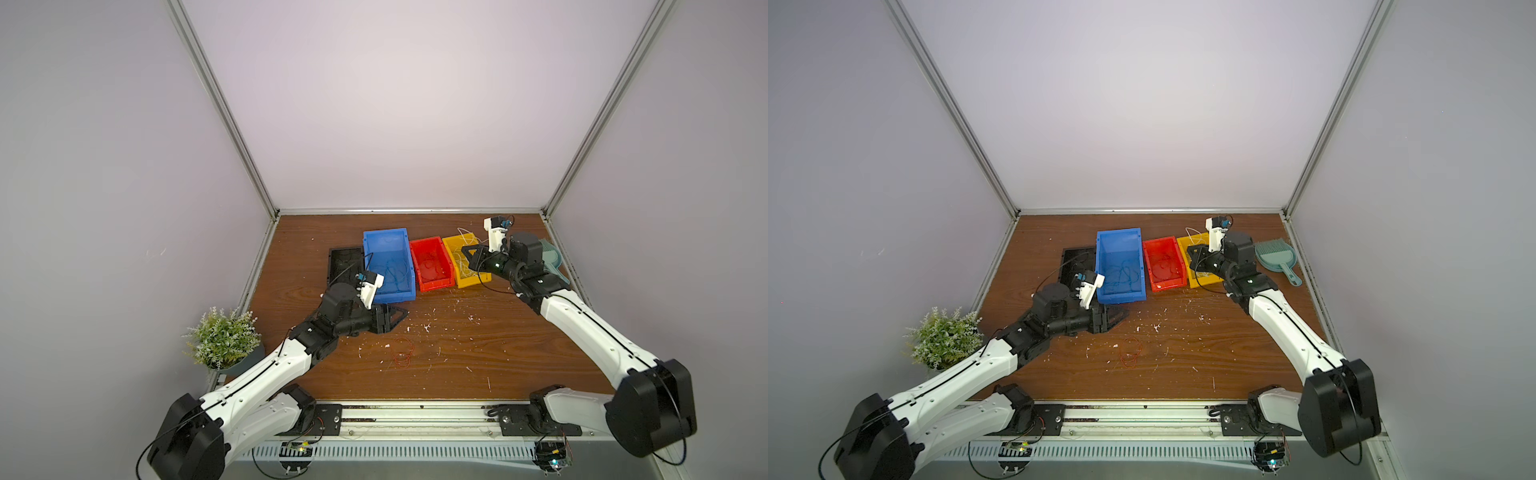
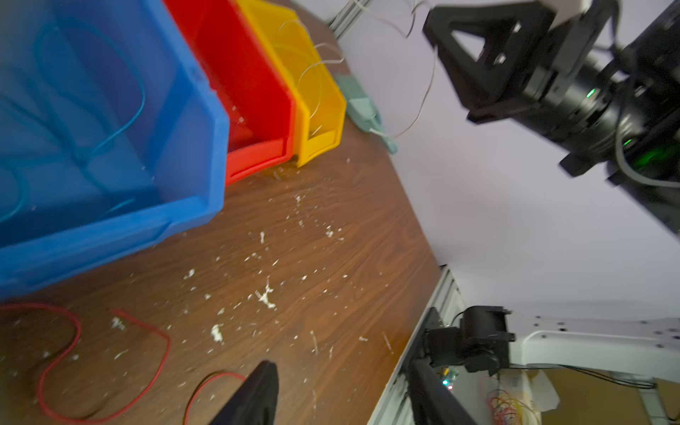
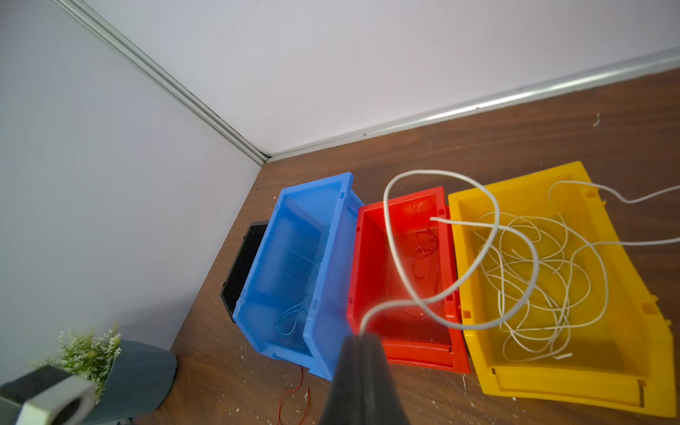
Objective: Untangle and sort cables by color
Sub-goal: Place the cable in the bin.
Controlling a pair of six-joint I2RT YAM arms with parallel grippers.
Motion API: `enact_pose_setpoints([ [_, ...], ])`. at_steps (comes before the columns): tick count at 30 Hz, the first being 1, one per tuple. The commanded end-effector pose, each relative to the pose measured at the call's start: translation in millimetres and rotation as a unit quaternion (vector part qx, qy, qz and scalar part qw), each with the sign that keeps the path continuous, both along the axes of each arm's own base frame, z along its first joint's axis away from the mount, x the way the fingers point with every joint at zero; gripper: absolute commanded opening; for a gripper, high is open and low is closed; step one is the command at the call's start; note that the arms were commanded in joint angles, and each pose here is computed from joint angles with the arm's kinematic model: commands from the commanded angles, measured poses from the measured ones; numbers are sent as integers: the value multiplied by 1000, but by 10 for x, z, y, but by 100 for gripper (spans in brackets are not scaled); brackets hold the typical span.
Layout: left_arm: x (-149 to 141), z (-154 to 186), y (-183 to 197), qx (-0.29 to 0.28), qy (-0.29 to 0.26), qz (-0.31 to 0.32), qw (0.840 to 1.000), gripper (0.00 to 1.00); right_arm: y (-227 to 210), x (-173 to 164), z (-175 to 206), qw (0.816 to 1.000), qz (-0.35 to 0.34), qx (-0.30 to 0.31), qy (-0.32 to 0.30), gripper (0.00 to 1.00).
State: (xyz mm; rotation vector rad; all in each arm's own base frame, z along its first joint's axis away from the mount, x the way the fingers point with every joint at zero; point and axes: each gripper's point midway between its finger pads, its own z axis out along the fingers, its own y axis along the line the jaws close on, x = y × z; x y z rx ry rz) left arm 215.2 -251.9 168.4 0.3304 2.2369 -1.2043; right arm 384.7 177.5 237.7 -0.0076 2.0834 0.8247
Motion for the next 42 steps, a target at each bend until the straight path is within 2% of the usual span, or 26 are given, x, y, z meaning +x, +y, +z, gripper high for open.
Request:
enact_pose_setpoints([
  [1,-55,-424,158,103,12,10,995,62,76,143,153,999,21,46,-3,0],
  [4,-67,-573,231,127,25,19,991,62,53,336,-55,999,17,33,23,0],
  [14,-116,-754,261,144,44,14,989,62,16,749,-673,997,10,1,72,0],
  [21,-119,-792,253,147,52,12,988,62,-12,988,-951,994,12,-55,89,0],
  [26,-112,-797,262,148,52,15,987,63,-222,990,-893,991,-32,-108,72,25],
  [28,-103,-775,254,148,49,15,988,63,-286,968,-799,989,-41,-125,62,30],
  [31,-66,-730,279,149,46,27,987,65,-378,895,-610,985,-54,-156,45,36],
  [34,-8,-717,345,139,61,51,987,65,-434,738,-415,982,-61,-176,34,37],
  [37,84,-730,534,133,93,97,982,66,-341,407,-266,976,-39,-215,21,40],
  [39,138,-730,692,137,101,130,977,66,-178,96,-242,974,-3,-226,17,43],
  [42,221,-677,874,126,102,172,972,68,208,-449,-311,969,89,-231,10,48],
])
